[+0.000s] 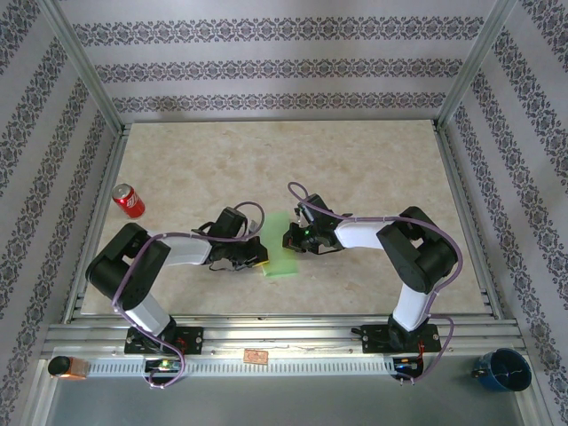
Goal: Fold a paper plane with a square sheet of paper (pick it up from the middle)
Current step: First fold the square sheet of paper in half at the center of the table.
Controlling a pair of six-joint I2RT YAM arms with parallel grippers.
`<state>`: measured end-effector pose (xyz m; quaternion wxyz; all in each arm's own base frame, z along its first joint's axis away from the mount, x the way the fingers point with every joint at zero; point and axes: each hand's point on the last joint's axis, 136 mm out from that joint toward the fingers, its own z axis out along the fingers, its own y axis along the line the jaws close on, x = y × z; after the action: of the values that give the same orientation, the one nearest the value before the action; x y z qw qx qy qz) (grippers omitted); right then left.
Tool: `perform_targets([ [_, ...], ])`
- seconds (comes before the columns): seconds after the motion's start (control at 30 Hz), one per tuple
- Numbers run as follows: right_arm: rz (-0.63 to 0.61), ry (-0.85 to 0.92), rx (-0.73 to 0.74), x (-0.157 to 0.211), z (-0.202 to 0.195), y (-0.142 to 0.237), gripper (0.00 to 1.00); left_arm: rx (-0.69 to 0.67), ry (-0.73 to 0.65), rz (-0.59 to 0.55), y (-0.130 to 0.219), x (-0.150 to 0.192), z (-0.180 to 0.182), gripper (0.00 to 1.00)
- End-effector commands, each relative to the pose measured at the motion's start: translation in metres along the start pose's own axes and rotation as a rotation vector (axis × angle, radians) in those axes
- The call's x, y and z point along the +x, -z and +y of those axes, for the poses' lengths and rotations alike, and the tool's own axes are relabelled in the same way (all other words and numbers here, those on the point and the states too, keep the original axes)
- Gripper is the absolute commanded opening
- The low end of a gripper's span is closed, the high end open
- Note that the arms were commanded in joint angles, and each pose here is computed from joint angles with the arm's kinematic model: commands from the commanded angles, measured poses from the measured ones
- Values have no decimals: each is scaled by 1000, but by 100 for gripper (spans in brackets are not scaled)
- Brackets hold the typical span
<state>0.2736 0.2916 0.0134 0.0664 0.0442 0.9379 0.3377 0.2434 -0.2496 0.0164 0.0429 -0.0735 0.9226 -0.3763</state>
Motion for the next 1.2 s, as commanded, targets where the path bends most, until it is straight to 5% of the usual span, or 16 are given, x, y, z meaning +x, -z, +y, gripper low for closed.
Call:
perform_targets([
  [0.0,60,-71,205,27,-56,-6,0,-90,18,28,5,19,22,9],
  [0.27,56,-76,204,27,-56,-5,0,80,-19,-61,18,9,-25,10],
  [0.77,60,-82,207,30,-59,-6,0,-106,31,51,2,48,45,11],
  [1.17,53,-77,205,29,-56,-3,0,63,-43,-29,21,18,-29,12],
])
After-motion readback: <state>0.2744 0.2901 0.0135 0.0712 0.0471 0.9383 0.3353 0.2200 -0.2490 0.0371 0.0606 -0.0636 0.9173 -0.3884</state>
